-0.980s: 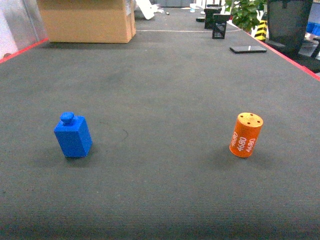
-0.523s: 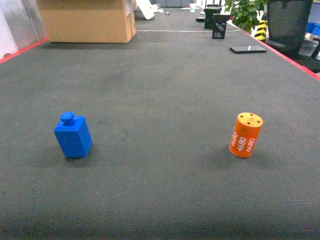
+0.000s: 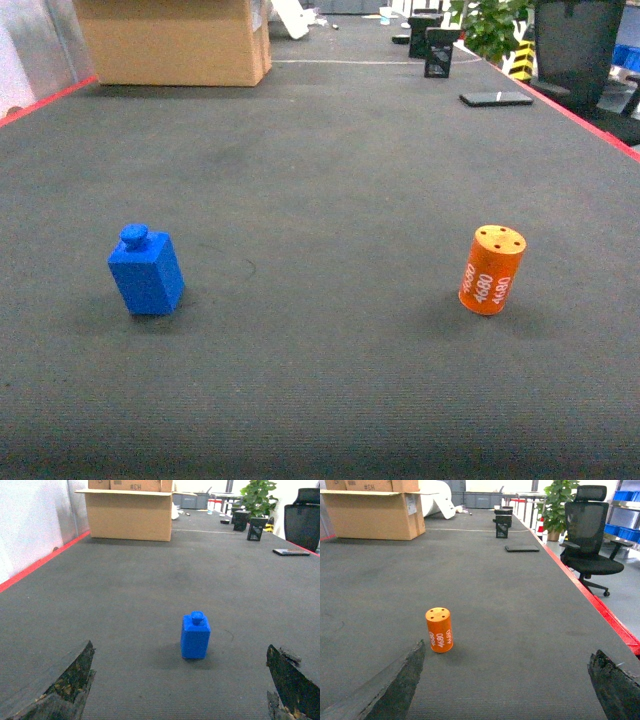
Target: Sort blue parts and orange caps into right shelf containers
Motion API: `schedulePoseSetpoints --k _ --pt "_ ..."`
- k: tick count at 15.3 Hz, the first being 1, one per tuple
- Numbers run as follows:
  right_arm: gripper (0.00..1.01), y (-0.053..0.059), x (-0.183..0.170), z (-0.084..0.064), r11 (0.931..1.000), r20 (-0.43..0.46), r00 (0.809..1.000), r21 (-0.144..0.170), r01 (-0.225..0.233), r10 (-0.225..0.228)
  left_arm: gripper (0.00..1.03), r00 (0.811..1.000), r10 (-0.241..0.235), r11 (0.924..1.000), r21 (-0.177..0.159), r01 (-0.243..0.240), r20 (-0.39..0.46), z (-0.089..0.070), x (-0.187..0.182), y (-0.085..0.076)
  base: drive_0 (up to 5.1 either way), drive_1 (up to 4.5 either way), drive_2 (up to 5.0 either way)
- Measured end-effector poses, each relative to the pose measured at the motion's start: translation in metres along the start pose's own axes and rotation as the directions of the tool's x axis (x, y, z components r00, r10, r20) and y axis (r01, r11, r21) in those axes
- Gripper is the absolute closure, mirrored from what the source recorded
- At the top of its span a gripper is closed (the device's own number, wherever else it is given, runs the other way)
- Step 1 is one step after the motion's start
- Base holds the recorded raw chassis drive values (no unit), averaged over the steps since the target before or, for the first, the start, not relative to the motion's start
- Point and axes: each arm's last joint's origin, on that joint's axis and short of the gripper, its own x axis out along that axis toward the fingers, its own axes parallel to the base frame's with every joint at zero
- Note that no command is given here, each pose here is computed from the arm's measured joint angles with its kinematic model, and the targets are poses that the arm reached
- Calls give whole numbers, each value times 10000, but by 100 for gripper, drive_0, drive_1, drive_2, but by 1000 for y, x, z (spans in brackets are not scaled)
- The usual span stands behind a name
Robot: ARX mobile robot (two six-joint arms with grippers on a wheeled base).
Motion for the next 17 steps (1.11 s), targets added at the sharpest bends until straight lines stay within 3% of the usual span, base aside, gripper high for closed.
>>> schedulePoseSetpoints --k 14,15,16,17 --pt "3 0 0 0 10000 0 10000 0 0 0 5 10000 4 10000 0 -4 -4 0 0 0 0 0 0" --pt "3 16 17 2 9949 -860 9919 289 962 -934 5 9891 1423 9881 651 -1396 -387 1 20 -9 0 0 0" --pt "3 20 26 10 9953 -646 9945 455 854 -824 5 9845 1739 9833 594 -1722 -231 6 30 -6 0 0 0" --pt "3 25 41 22 9960 -295 9975 595 666 -649 5 9843 1757 9834 418 -1763 173 18 46 -5 0 0 0"
